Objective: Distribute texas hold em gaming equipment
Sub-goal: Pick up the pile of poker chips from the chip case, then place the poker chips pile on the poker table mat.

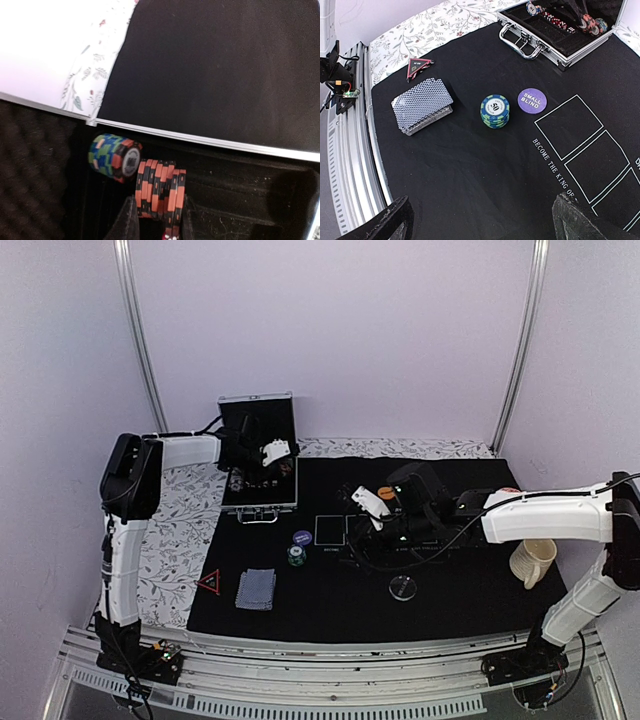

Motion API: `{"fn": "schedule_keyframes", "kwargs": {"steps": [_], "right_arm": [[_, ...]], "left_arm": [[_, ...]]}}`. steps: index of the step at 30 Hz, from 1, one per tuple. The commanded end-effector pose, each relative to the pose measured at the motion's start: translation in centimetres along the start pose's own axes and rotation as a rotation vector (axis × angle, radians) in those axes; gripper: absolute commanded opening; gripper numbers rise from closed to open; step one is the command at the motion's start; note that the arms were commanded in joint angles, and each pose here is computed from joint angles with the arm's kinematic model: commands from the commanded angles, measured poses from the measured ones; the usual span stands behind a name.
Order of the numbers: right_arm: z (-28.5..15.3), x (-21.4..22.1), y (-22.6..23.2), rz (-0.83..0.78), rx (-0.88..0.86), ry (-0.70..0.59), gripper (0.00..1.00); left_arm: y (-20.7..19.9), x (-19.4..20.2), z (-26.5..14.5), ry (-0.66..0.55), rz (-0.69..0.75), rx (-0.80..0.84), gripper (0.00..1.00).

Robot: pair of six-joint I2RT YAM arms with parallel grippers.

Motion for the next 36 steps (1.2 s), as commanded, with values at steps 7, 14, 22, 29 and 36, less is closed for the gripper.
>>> {"fn": "schedule_keyframes", "kwargs": {"steps": [7, 14, 22, 29, 36], "right_arm": [[-2.0, -0.4, 0.2, 0.005, 0.027, -0.051, 0.99], [-4.4, -1.6, -0.1, 0.031, 0.130, -0.095, 0.99], [-7.3, -2.3, 0.1, 0.080, 0.192, -0.072, 0.99], [-8.6, -0.6, 1.9, 0.131, 0.188, -0.014, 0.99], [-7.4, 1.8, 4.7, 0.146, 0.108, 0.081, 1.00]], "left_arm": [[2.7, -4.5, -7.4, -0.175, -0.239, -0.101, 0.00], [-0.1, -7.8, -14.7, -0.445, -0.676, 0.031, 0.00], [-11.2, -11.0, -16.4, -0.416, -0.981, 0.393, 0.00], [-20.8, -11.9, -17.2, -0.293, -1.022, 0.626, 0.00], [-27.3, -9.9, -14.4, -0.079, -1.027, 0.776, 0.00]]}}
Point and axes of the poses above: each gripper's point midway between its finger pads, its own z axis out along the fingers, its own y axis along the line the jaws close on, x = y × z, the point moved 10 cm from there along -z, back along the fingers, and after that the axes turned 1 degree about -z, right-handed, at the moved point
